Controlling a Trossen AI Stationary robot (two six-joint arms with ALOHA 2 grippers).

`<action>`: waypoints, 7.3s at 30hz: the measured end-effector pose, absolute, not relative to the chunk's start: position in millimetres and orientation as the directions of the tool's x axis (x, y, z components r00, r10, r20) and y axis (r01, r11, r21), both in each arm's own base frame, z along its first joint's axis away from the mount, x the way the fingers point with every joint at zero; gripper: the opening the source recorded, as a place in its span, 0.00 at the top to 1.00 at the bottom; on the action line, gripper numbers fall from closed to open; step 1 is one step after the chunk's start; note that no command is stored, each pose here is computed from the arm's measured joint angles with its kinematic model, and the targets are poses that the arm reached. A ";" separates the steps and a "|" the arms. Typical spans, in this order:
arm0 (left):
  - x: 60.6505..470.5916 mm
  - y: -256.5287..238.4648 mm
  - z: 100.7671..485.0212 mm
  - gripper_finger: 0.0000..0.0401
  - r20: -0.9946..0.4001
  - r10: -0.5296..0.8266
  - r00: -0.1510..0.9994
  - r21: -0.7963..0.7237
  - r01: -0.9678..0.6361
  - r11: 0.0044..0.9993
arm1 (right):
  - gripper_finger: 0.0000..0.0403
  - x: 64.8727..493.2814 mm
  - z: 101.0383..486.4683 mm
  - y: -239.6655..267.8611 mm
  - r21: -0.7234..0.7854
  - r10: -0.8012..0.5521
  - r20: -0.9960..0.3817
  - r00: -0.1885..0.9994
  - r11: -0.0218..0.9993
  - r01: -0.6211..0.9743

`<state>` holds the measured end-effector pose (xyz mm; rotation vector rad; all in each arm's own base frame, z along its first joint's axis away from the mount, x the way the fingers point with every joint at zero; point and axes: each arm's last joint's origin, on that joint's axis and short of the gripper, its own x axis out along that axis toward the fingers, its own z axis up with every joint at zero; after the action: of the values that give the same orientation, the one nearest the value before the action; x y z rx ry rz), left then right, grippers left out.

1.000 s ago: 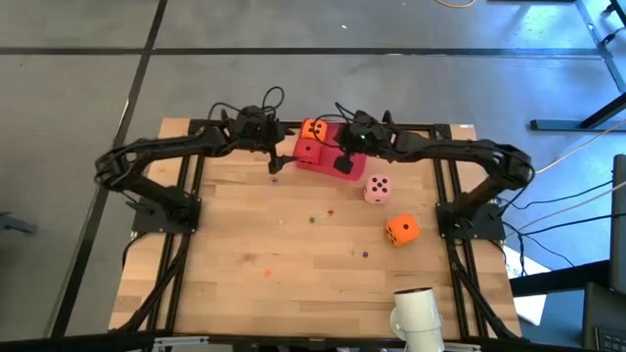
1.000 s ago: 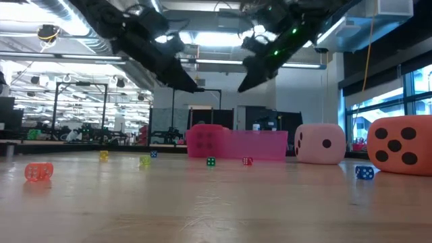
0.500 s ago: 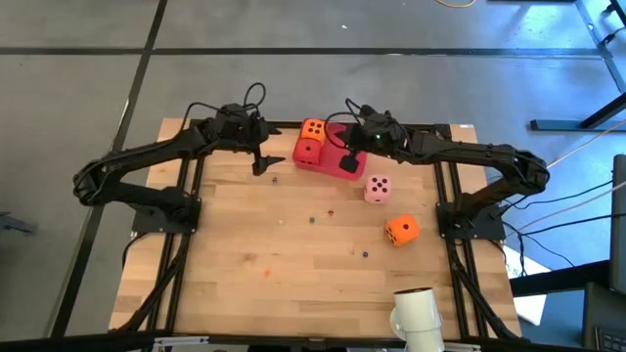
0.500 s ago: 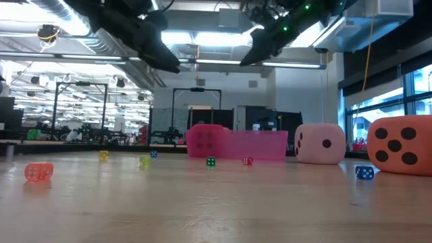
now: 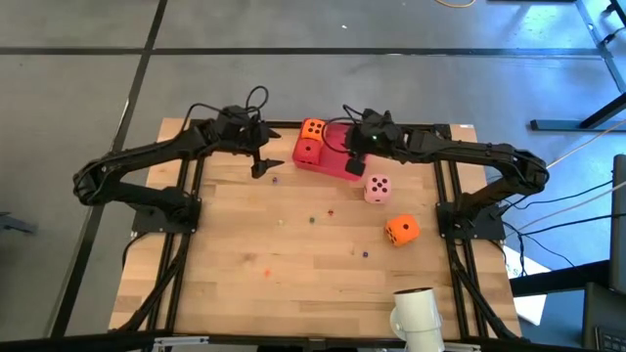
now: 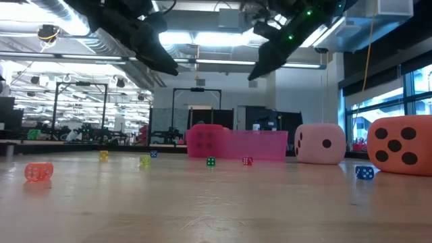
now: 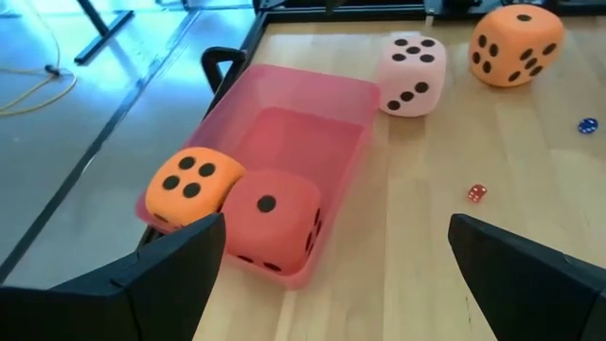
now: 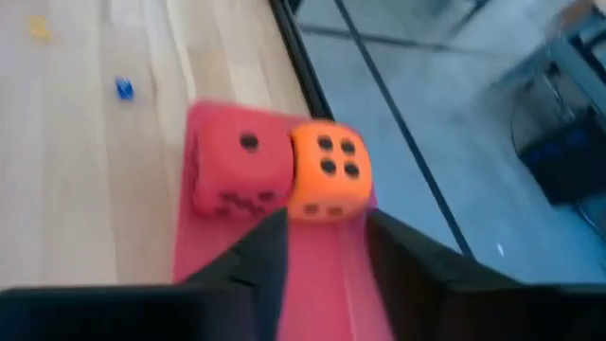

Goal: Pick & Place Dice
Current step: Put the large pink die into the red bin

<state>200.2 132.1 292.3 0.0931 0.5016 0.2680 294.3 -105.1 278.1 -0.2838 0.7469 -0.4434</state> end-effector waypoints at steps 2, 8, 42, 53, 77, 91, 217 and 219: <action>202.0 129.4 292.4 0.00 -0.461 0.265 0.847 0.163 -0.213 0.963 | 0.49 290.5 273.9 -104.9 -0.421 -0.502 -0.626 0.597 0.862 0.284; 206.2 122.2 289.3 0.00 -0.466 0.234 0.853 0.172 -0.172 0.970 | 0.21 283.3 267.4 -104.2 -0.460 -0.530 -0.682 0.504 0.847 0.268; 207.3 116.5 277.7 0.00 -0.495 0.206 0.844 0.156 -0.146 0.977 | 0.02 252.3 244.3 -84.2 -0.043 -0.126 -0.952 0.279 0.958 0.285; 207.3 116.5 277.7 0.00 -0.495 0.206 0.844 0.155 -0.147 0.977 | 0.02 250.2 242.9 -79.3 -0.013 -0.071 -0.963 0.260 0.976 0.216; 207.3 116.5 277.7 0.00 -0.495 0.206 0.844 0.156 -0.147 0.977 | 0.02 235.7 199.8 -71.7 -0.122 -0.151 -0.976 0.156 0.976 0.179; 207.3 116.5 277.6 0.00 -0.496 0.205 0.844 0.157 -0.146 0.977 | 0.07 238.5 199.6 -72.0 -0.151 -0.179 -0.968 0.177 0.975 0.162; 207.2 116.6 277.6 0.00 -0.495 0.206 0.844 0.173 -0.137 0.975 | 0.61 325.4 162.1 -144.2 -0.626 -0.661 -0.589 0.464 0.737 0.255; 207.2 116.5 277.6 0.00 -0.495 0.206 0.844 0.173 -0.136 0.975 | 0.56 326.7 162.6 -144.7 -0.620 -0.665 -0.576 0.475 0.734 0.275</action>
<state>207.2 116.5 277.6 0.1334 0.5370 0.1812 326.7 -144.7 162.6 -0.4849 0.9056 -0.6030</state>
